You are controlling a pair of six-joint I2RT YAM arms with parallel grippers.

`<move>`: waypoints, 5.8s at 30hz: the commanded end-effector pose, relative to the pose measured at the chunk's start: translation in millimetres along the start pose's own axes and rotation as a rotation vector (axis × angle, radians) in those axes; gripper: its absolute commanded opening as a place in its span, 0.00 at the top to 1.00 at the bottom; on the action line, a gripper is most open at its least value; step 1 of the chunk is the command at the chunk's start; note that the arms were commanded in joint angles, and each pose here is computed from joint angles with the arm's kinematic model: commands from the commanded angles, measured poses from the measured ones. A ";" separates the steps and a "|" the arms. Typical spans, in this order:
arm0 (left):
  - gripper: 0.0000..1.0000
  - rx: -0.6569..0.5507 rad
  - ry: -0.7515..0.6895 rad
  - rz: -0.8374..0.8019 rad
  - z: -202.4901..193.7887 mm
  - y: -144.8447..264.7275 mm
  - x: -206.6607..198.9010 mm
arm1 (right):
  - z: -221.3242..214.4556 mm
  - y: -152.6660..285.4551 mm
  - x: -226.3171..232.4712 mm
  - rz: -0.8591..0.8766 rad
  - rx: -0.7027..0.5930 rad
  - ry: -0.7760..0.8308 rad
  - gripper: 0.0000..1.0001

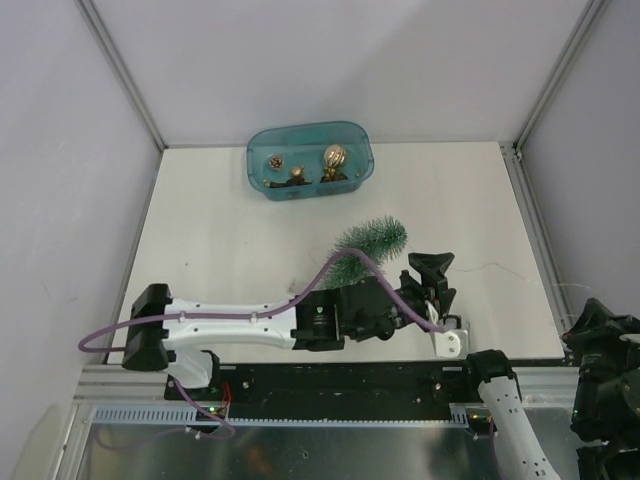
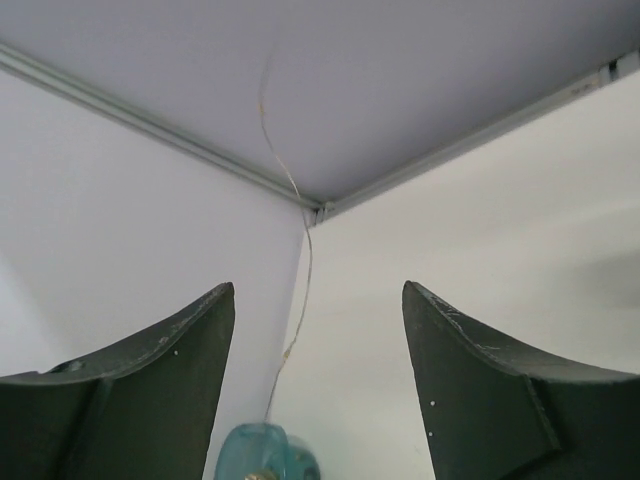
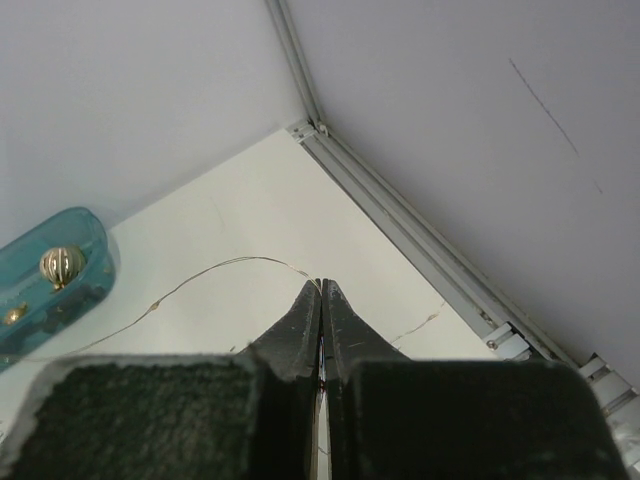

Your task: Decorate the small christmas tree

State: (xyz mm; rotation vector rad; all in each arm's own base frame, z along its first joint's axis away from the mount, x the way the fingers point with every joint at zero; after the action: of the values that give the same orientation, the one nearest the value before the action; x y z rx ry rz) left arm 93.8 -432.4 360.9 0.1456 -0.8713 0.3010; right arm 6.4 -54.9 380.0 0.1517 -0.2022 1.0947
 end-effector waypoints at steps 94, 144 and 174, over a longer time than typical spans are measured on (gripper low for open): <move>0.95 0.087 0.523 -0.146 -92.3 212.6 5.1 | 68.7 48.6 417.0 1.465 -0.270 0.374 1.00; 0.02 -0.066 0.525 0.141 -62.2 263.5 74.6 | -8.4 20.2 531.7 1.365 -0.247 0.544 1.00; 0.14 -0.154 0.914 0.002 -5.8 199.5 130.1 | 88.1 24.2 416.8 1.295 -0.403 0.229 1.00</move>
State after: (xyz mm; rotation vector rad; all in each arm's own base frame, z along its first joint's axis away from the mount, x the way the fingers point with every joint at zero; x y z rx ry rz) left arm 124.4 -219.7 428.3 -0.0546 0.0451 0.3254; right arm 173.7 314.9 540.9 -0.5690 -0.1806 2.3136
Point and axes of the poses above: each gripper's point midway between its finger pads, its own y axis back along the fingers, its own x axis along the line the jaws close on, z = x × y, the point moved 6 cm from there along y, back along the fingers, and after that the axes turned 2 degrees about y, right-handed, at the moved point
